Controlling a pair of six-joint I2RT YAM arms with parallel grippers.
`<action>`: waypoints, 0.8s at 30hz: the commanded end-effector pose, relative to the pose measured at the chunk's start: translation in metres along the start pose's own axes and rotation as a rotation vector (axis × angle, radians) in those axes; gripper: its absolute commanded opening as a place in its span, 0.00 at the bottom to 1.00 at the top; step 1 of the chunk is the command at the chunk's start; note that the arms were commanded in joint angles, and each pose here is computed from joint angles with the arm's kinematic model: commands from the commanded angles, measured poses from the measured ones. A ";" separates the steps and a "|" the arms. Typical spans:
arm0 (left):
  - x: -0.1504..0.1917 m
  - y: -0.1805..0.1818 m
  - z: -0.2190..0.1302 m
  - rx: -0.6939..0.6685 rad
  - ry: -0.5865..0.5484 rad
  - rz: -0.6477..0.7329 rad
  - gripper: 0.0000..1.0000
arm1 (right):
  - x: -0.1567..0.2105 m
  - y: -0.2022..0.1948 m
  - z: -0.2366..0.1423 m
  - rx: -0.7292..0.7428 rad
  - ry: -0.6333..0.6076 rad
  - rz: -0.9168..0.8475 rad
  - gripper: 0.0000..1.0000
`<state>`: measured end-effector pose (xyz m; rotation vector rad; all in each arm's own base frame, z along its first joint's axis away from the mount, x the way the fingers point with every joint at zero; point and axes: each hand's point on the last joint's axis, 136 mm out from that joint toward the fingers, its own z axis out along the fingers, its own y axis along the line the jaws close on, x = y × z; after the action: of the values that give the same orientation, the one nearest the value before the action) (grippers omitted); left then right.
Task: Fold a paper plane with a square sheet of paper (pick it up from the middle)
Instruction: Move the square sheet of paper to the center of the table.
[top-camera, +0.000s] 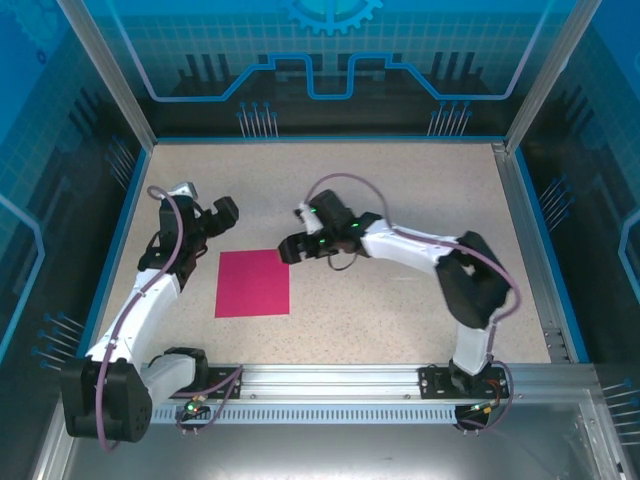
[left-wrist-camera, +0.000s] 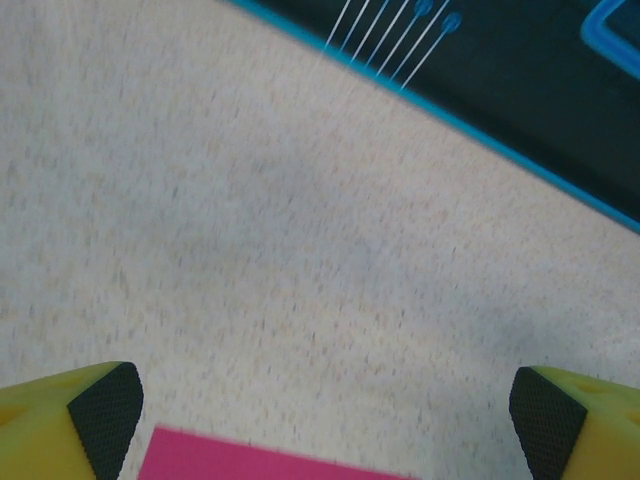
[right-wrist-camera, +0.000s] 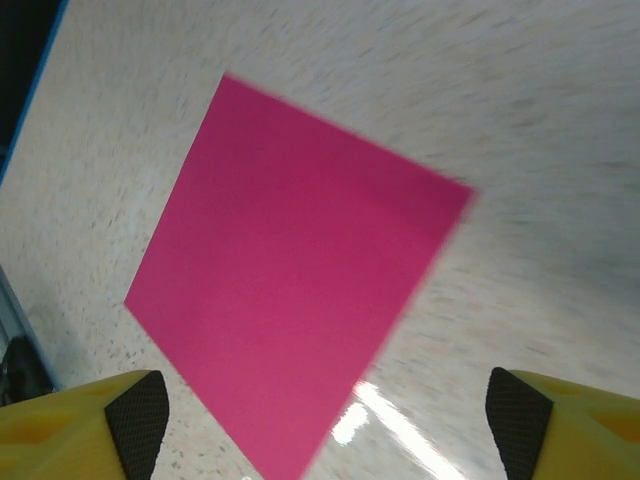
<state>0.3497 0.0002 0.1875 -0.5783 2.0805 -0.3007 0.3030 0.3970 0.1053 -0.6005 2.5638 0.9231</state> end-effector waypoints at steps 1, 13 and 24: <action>0.013 0.018 -0.011 -0.083 0.071 -0.088 0.98 | 0.018 0.034 0.034 -0.010 0.101 0.001 0.84; 0.032 0.025 -0.021 -0.063 0.095 -0.095 0.98 | 0.069 0.010 0.097 0.156 0.268 0.022 0.80; 0.046 -0.015 -0.031 0.205 0.132 -0.117 0.99 | 0.107 -0.107 0.019 0.303 0.261 0.140 0.75</action>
<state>0.3044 -0.0207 0.1677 -0.6150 2.1538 -0.4835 0.2757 0.3728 0.0251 -0.5478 2.7815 0.7292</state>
